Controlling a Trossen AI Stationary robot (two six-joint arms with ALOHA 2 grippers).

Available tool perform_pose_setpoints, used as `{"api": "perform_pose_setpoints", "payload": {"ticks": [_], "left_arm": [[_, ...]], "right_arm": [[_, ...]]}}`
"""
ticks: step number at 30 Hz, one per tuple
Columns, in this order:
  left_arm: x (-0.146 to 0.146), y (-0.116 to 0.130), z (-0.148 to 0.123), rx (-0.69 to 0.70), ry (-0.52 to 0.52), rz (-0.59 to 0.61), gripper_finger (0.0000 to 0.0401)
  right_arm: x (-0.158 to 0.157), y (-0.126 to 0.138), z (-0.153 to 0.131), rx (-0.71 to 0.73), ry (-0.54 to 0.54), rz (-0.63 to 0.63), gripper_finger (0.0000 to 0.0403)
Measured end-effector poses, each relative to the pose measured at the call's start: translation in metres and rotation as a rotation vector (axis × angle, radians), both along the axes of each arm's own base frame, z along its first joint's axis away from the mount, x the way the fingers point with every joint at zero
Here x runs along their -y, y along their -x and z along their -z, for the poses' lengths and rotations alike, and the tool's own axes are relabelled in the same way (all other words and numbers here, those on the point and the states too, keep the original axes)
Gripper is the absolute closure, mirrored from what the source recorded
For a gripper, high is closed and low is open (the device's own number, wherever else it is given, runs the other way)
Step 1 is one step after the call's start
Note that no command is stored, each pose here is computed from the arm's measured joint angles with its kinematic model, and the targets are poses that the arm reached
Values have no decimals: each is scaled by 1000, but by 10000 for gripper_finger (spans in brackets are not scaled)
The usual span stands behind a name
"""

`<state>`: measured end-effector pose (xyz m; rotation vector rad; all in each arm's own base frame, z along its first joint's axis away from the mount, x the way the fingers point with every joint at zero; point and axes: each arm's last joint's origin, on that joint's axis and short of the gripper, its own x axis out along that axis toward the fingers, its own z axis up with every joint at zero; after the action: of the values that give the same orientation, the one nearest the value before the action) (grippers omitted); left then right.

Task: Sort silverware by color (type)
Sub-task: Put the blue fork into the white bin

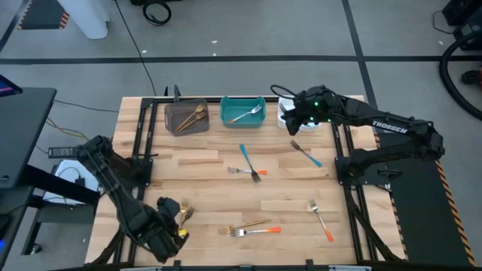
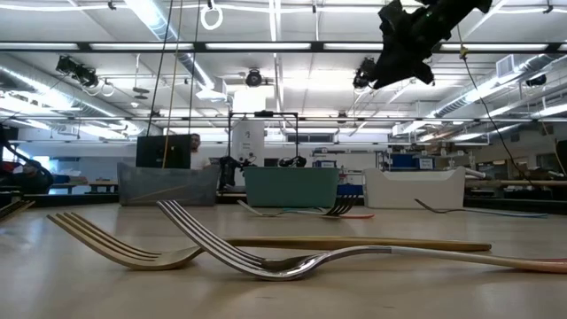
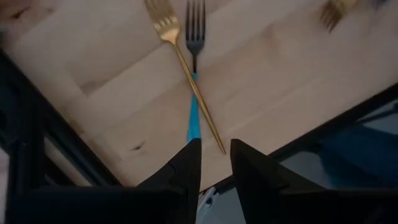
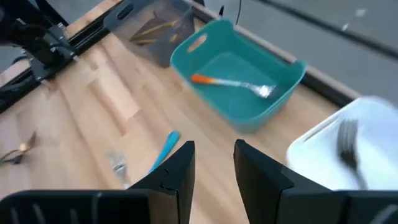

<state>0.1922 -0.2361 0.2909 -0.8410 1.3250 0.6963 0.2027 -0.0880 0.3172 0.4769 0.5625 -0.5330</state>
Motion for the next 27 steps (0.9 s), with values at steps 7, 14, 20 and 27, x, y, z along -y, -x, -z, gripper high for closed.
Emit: {"api": "perform_pose_setpoints", "payload": {"ticks": [7, 14, 20, 27], "left_arm": [[25, 4, 19, -4, -1, 28, 306], [42, -2, 35, 13, 23, 8, 306], [52, -8, 51, 13, 28, -10, 306], [62, -15, 63, 29, 58, -32, 306]], "right_arm": [[-26, -7, 3, 3, -132, -48, 284], [-58, -12, 6, -11, -231, -131, 284], [-82, -13, 6, -22, -256, -191, 285], [-98, -12, 16, -50, -228, -203, 285]]}}
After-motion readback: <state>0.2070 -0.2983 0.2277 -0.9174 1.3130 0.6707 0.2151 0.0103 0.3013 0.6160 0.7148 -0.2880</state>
